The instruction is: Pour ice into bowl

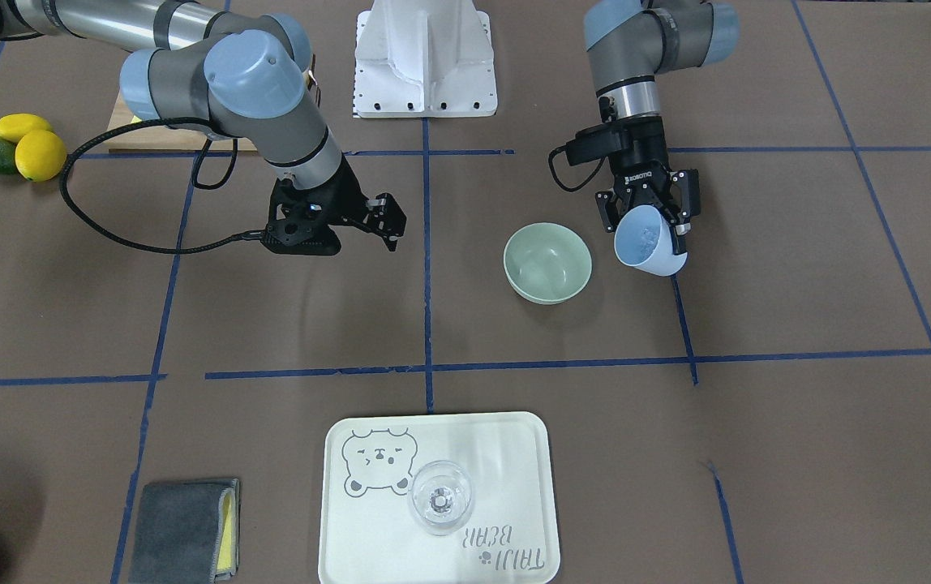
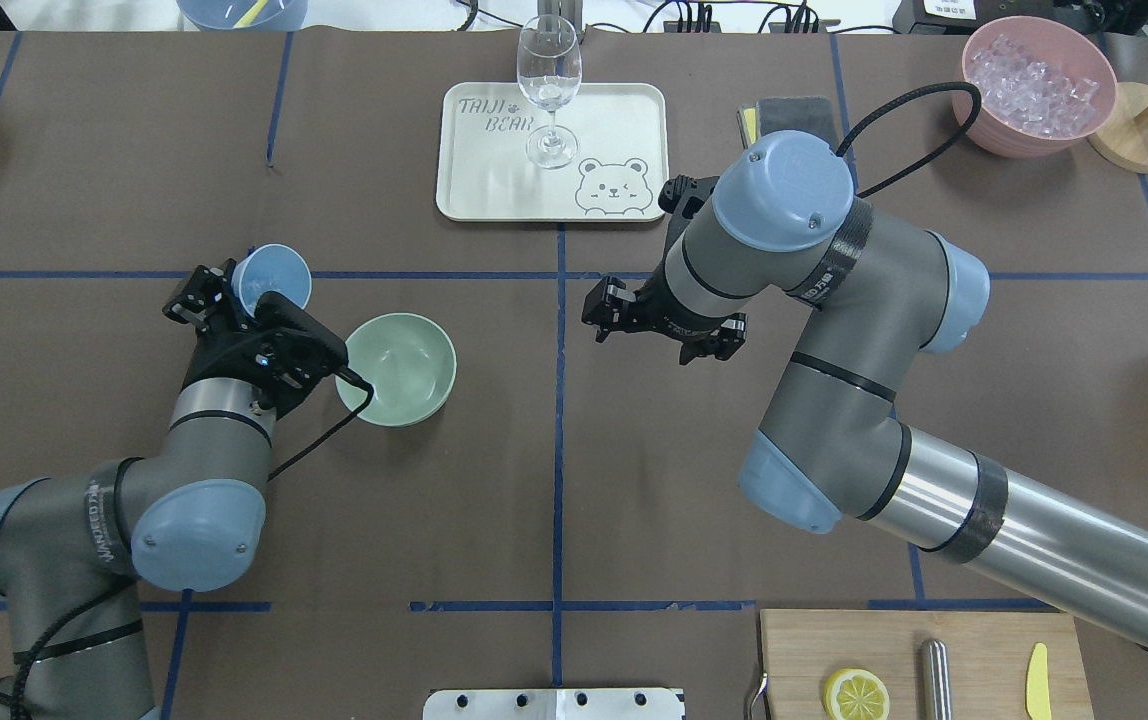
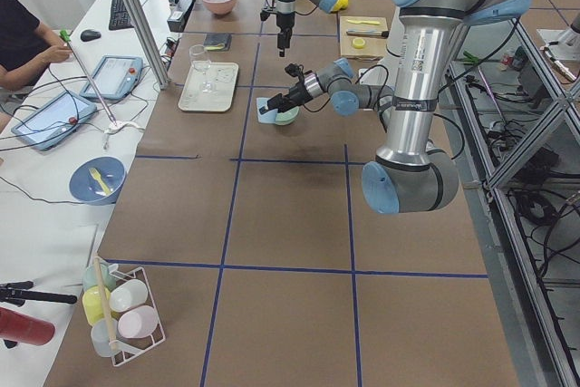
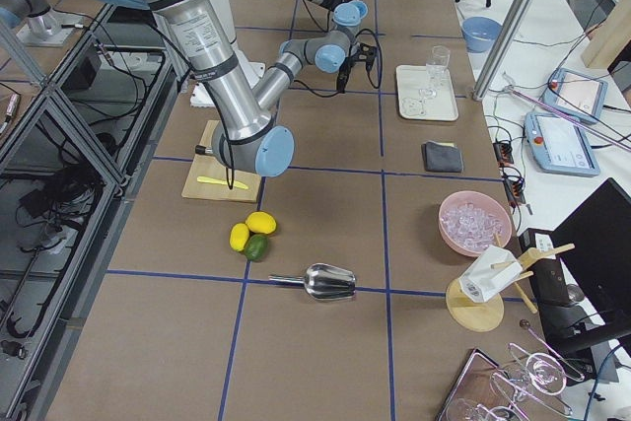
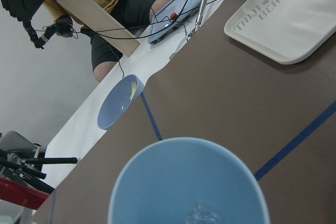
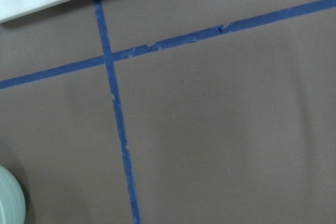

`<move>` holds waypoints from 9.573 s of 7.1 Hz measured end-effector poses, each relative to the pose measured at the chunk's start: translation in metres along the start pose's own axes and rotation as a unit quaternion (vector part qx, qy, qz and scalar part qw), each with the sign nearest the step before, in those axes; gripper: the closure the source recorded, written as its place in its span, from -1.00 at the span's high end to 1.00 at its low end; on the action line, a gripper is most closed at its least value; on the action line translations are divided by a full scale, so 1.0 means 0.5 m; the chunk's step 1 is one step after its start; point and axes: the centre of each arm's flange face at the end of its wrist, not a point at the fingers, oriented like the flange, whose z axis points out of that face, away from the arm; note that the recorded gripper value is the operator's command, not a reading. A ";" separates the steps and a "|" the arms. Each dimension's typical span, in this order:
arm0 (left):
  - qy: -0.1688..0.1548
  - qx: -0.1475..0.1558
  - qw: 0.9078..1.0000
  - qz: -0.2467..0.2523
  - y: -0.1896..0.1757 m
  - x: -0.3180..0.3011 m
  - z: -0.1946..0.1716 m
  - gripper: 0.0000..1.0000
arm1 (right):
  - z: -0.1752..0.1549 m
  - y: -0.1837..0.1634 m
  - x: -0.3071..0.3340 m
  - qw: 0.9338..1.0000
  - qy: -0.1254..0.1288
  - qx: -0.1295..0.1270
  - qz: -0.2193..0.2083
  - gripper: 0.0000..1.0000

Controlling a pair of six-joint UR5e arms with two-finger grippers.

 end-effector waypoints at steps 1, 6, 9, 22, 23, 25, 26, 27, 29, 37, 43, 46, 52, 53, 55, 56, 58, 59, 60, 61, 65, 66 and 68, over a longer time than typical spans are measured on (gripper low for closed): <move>-0.002 -0.011 0.998 0.061 -0.042 0.026 -0.019 -1.00 | -0.001 -0.001 0.000 1.000 -0.001 0.000 0.000 1.00; -0.018 -0.074 0.956 0.285 -0.079 0.091 -0.044 -1.00 | -0.012 -0.014 0.001 1.000 -0.003 0.005 0.000 1.00; -0.060 -0.101 0.911 0.395 -0.051 0.109 -0.024 -1.00 | -0.016 -0.015 -0.001 1.000 -0.005 0.006 -0.001 1.00; -0.116 -0.081 0.888 0.438 -0.048 0.136 -0.012 -1.00 | -0.030 -0.023 -0.007 1.000 -0.010 0.009 0.000 1.00; -0.116 -0.070 0.906 0.401 -0.052 0.134 -0.012 -1.00 | -0.031 -0.024 -0.006 1.000 -0.010 0.009 0.000 1.00; -0.114 -0.048 0.940 0.319 -0.051 0.131 -0.011 -1.00 | -0.032 -0.026 -0.006 1.000 -0.010 0.009 0.001 1.00; -0.112 -0.039 0.952 0.282 -0.047 0.127 -0.011 -1.00 | -0.033 -0.027 -0.005 1.000 -0.010 0.010 0.001 1.00; -0.111 -0.031 0.963 0.243 -0.047 0.121 -0.013 -1.00 | -0.034 -0.028 -0.006 1.000 -0.010 0.010 0.001 1.00; -0.088 -0.033 0.983 0.160 -0.043 0.109 -0.019 -1.00 | -0.036 -0.029 -0.007 1.000 -0.011 0.011 0.001 1.00; 0.012 0.056 0.989 -0.134 0.340 -0.055 0.015 -1.00 | -0.048 -0.028 -0.016 1.000 -0.015 0.011 0.001 1.00; 0.093 0.087 0.961 -0.246 0.549 -0.154 0.075 -1.00 | -0.051 -0.024 -0.018 1.000 -0.017 0.010 0.000 1.00; 0.097 0.080 0.928 -0.349 0.609 -0.167 0.107 -1.00 | -0.053 -0.023 -0.019 1.000 -0.019 0.010 0.000 1.00; 0.115 0.070 0.901 -0.412 0.657 -0.137 0.145 -1.00 | -0.069 -0.015 -0.025 1.000 -0.025 0.011 -0.003 1.00; 0.117 0.068 0.898 -0.420 0.656 -0.129 0.151 -0.83 | -0.070 -0.014 -0.025 1.000 -0.025 0.011 -0.003 1.00; 0.118 0.065 0.897 -0.422 0.659 -0.115 0.163 -0.38 | -0.071 -0.013 -0.026 1.000 -0.026 0.011 -0.004 1.00; 0.124 0.061 0.898 -0.418 0.664 -0.116 0.163 0.99 | -0.072 -0.012 -0.027 1.000 -0.026 0.011 -0.004 1.00; 0.137 0.056 0.904 -0.402 0.690 -0.134 0.154 1.00 | -0.073 -0.012 -0.028 1.000 -0.027 0.011 -0.004 1.00; 0.142 0.061 0.902 -0.402 0.709 -0.154 0.144 1.00 | -0.074 -0.011 -0.030 1.000 -0.028 0.011 -0.003 1.00; 0.145 0.067 0.900 -0.405 0.722 -0.171 0.135 1.00 | -0.076 -0.010 -0.033 1.000 -0.029 0.011 -0.003 1.00; 0.150 0.071 0.897 -0.409 0.719 -0.179 0.127 1.00 | -0.076 -0.005 -0.038 0.999 -0.030 0.010 -0.004 1.00; 0.180 0.070 0.889 -0.416 0.689 -0.188 0.103 1.00 | -0.059 0.029 -0.070 0.999 -0.032 0.007 -0.011 1.00; 0.183 0.066 0.891 -0.410 0.691 -0.206 0.101 1.00 | -0.044 0.047 -0.094 0.999 -0.032 0.009 -0.014 1.00; 0.174 0.072 0.902 -0.388 0.682 -0.266 0.110 1.00 | 0.015 0.089 -0.170 0.999 -0.023 0.016 -0.020 1.00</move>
